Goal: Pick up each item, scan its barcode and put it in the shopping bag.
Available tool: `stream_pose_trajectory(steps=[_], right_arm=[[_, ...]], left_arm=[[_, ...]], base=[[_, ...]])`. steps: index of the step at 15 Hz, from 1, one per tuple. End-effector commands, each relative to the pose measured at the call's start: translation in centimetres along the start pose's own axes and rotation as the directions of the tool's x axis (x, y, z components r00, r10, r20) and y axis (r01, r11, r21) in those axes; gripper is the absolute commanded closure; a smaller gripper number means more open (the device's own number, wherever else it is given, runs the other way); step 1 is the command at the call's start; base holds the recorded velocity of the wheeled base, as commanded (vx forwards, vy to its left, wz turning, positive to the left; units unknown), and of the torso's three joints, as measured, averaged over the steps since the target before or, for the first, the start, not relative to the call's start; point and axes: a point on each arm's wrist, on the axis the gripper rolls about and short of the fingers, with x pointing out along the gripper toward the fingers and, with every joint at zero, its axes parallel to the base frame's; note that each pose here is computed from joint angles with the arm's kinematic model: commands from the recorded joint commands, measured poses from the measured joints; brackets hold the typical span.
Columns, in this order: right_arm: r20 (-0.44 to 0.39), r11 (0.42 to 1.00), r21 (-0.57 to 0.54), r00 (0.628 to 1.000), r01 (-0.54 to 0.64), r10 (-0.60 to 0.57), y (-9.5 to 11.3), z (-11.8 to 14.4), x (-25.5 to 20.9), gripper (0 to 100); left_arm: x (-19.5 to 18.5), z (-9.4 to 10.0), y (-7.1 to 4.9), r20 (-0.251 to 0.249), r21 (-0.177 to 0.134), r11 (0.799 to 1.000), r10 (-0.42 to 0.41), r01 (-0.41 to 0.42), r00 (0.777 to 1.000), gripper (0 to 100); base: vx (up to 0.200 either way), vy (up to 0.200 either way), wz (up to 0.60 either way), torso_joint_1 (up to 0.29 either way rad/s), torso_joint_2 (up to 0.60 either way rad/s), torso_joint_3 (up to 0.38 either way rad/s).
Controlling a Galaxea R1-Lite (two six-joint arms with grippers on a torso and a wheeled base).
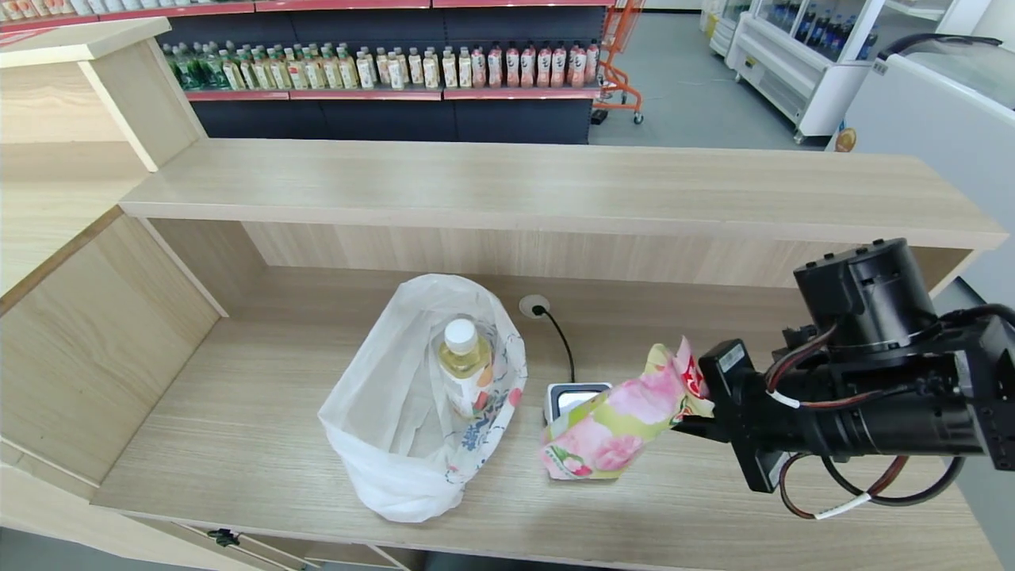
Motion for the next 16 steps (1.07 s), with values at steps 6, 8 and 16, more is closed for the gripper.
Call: stream_pose_trajectory(steps=[6,8,16], right_arm=[[0.014,1.0,0.013,1.0,0.004,-0.004,-0.1,0.4,2.7,100],[0.017,1.0,0.016,1.0,0.025,-0.025,-0.4,0.6,3.6,100],[0.029,0.999,0.021,0.998,0.047,-0.047,-0.7,0.8,4.7,100]], left_arm=[[0.0,0.0,0.0,-0.002,0.0,1.0,-0.001,0.001,1.0,0],[0.0,0.0,0.0,-0.002,0.0,1.0,-0.001,0.001,1.0,0],[0.0,0.0,0.0,-0.002,0.0,1.0,-0.001,0.001,1.0,0]], base=[[0.0,0.0,0.0,0.0,0.0,0.0],[0.0,0.0,0.0,0.0,0.0,0.0],[0.0,0.0,0.0,0.0,0.0,0.0]])
